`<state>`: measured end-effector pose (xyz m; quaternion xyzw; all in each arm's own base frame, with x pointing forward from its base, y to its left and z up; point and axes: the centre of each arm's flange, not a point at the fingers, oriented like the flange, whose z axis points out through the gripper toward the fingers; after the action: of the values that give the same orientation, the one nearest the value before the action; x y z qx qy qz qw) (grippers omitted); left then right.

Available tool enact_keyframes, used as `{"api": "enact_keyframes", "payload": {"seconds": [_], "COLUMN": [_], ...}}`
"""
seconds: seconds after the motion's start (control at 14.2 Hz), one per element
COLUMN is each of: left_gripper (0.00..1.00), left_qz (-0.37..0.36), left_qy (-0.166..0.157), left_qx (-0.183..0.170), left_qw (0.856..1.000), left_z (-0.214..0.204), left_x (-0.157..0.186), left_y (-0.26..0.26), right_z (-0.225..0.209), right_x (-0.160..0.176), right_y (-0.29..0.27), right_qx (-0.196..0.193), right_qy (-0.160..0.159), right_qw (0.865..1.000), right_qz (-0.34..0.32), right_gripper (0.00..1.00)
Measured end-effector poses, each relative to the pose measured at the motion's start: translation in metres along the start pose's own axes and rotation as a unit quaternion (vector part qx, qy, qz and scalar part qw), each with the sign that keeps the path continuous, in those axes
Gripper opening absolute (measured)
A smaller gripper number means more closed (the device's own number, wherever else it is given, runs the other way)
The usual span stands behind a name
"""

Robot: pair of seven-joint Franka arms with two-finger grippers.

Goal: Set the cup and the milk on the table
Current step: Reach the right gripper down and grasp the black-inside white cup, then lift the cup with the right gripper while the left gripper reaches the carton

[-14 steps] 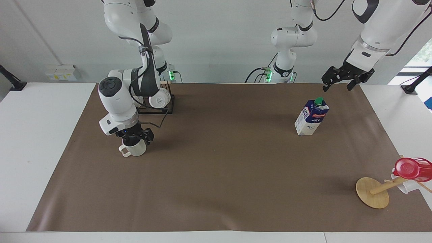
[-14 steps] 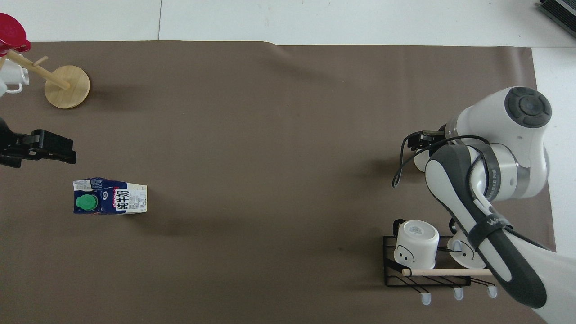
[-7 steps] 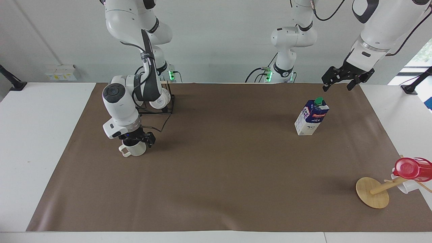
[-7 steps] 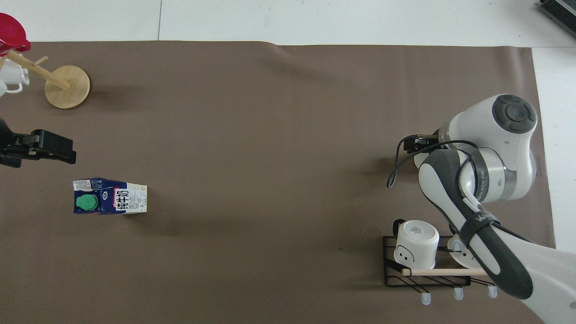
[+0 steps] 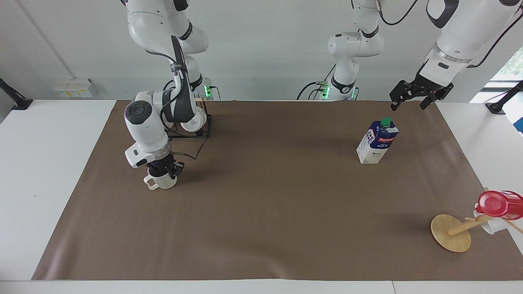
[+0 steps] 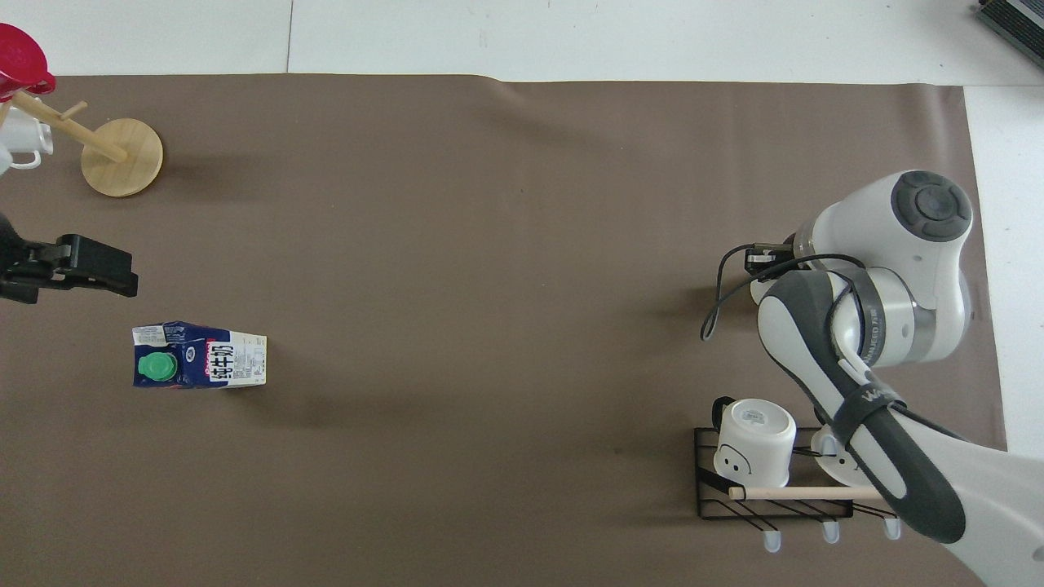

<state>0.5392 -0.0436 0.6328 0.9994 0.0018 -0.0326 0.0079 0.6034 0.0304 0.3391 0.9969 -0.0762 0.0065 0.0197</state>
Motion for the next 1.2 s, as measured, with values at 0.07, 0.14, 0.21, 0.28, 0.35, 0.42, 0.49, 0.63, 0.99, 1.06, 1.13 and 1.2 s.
{"api": "enact_keyframes", "payload": {"seconds": [0.07, 0.14, 0.21, 0.28, 0.35, 0.42, 0.49, 0.63, 0.99, 1.06, 1.13, 1.2], "left_gripper": [1.00, 1.00, 1.00, 1.00, 1.00, 1.00, 1.00, 1.00, 1.00, 1.00, 1.00, 1.00], "left_qz": [0.000, 0.000, 0.000, 0.000, 0.000, 0.000, 0.000, 0.000, -0.001, -0.001, -0.001, -0.001], "left_qy": [0.000, 0.000, -0.001, -0.001, -0.001, -0.001, -0.001, -0.003, -0.008, -0.009, -0.010, -0.011], "left_qx": [0.000, 0.000, 0.000, 0.000, 0.000, 0.000, 0.000, 0.000, 0.002, 0.003, 0.003, 0.003], "left_qw": [1.000, 1.000, 1.000, 1.000, 1.000, 1.000, 1.000, 1.000, 1.000, 1.000, 1.000, 1.000], "left_z": [0.000, 0.000, 0.001, 0.001, 0.001, 0.000, 0.001, 0.003, 0.025, 0.031, 0.036, 0.041], "left_x": [0.000, 0.000, 0.000, 0.000, 0.000, 0.000, 0.000, -0.002, -0.018, -0.021, -0.024, -0.026], "left_y": [0.000, 0.000, 0.000, 0.000, 0.000, 0.000, 0.000, 0.000, -0.001, -0.001, -0.002, -0.002], "right_z": [0.000, -0.001, -0.002, -0.004, -0.008, -0.014, -0.023, -0.040, -0.075, -0.079, -0.081, -0.082], "right_x": [0.000, 0.000, 0.001, 0.002, 0.004, 0.007, 0.010, 0.016, 0.005, 0.001, -0.005, -0.013], "right_y": [-0.001, -0.001, -0.001, -0.001, -0.001, -0.002, -0.003, -0.011, -0.078, -0.094, -0.111, -0.130], "right_qx": [0.000, 0.001, 0.001, 0.001, 0.002, 0.004, 0.006, 0.012, 0.020, 0.022, 0.025, 0.027], "right_qy": [0.001, 0.001, 0.003, 0.005, 0.009, 0.016, 0.024, 0.039, 0.042, 0.042, 0.042, 0.042], "right_qw": [1.000, 1.000, 1.000, 1.000, 1.000, 1.000, 0.999, 0.998, 0.995, 0.994, 0.993, 0.991], "right_qz": [0.000, 0.000, 0.000, 0.000, 0.003, 0.012, 0.024, 0.049, 0.088, 0.100, 0.111, 0.124], "right_gripper": [0.04, 0.04, 0.04, 0.04, 0.04, 0.04, 0.04, 0.04, 0.04, 0.04, 0.04, 0.04]}}
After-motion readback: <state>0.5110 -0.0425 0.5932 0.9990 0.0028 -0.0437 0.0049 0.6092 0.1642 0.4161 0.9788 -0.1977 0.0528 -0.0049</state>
